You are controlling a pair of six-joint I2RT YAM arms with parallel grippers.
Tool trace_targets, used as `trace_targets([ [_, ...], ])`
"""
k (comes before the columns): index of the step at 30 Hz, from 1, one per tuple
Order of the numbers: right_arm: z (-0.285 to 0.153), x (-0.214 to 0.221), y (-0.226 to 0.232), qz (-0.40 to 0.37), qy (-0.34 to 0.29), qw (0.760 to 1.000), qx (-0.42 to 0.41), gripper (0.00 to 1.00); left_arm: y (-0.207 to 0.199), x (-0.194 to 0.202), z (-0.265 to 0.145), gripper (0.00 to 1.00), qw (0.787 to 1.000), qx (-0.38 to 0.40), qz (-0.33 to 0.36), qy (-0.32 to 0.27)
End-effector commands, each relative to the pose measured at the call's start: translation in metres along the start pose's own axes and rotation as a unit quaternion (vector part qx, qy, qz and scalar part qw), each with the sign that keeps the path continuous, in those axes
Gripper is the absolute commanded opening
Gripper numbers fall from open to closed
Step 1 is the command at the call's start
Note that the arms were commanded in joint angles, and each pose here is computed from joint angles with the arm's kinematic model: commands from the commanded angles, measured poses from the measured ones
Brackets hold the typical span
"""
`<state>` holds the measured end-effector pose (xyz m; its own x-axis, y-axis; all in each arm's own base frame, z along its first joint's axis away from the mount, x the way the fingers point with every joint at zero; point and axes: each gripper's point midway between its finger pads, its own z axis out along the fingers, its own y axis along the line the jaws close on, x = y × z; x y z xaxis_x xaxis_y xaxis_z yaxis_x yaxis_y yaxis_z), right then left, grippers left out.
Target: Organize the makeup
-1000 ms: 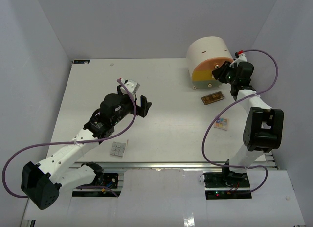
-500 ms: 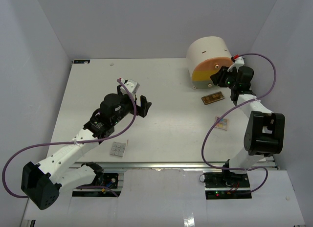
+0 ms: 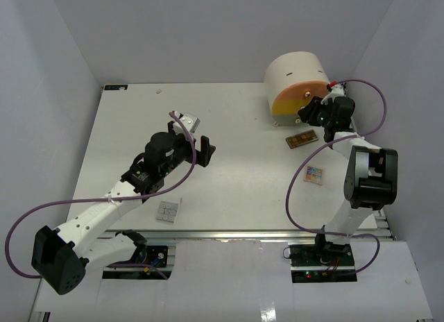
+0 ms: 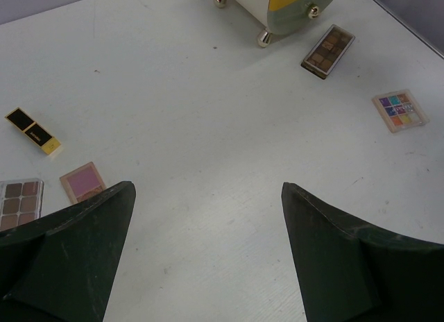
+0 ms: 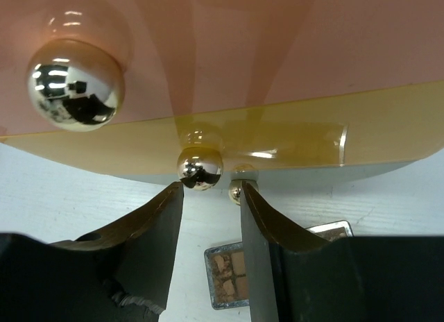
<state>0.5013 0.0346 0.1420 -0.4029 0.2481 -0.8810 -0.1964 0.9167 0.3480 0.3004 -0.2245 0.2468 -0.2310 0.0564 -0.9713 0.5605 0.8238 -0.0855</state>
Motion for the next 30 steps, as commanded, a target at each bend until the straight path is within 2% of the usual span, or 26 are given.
trace_targets([
  [1, 0.008, -0.04, 0.001, -0.01, -0.057, 0.998, -0.002, 0.45, 0.002, -0.002, -0.001, 0.98, 1.0, -0.001, 0.004, -0.003],
  [13, 0.01, -0.054, 0.005, 0.008, -0.072, 0.997, -0.004, 0.42, 0.001, -0.003, -0.002, 0.98, 1.0, 0.001, 0.004, -0.004],
  [17, 0.01, -0.054, 0.005, 0.009, -0.072, 0.997, -0.004, 0.34, 0.001, -0.003, -0.002, 0.98, 1.0, 0.001, 0.004, -0.004],
  [19, 0.007, -0.054, 0.007, 0.007, -0.073, 0.997, -0.005, 0.25, 0.001, -0.003, -0.003, 0.98, 1.0, 0.002, 0.004, -0.005],
  [24, -0.002, -0.05, 0.009, 0.001, -0.07, 0.998, -0.005, 0.14, -0.001, -0.004, -0.003, 0.98, 1.0, 0.006, 0.003, -0.006],
  [30, -0.029, -0.036, 0.013, 0.0, -0.064, 0.998, -0.008, 0.12, -0.003, -0.009, -0.006, 0.98, 1.0, 0.01, 0.002, -0.013],
])
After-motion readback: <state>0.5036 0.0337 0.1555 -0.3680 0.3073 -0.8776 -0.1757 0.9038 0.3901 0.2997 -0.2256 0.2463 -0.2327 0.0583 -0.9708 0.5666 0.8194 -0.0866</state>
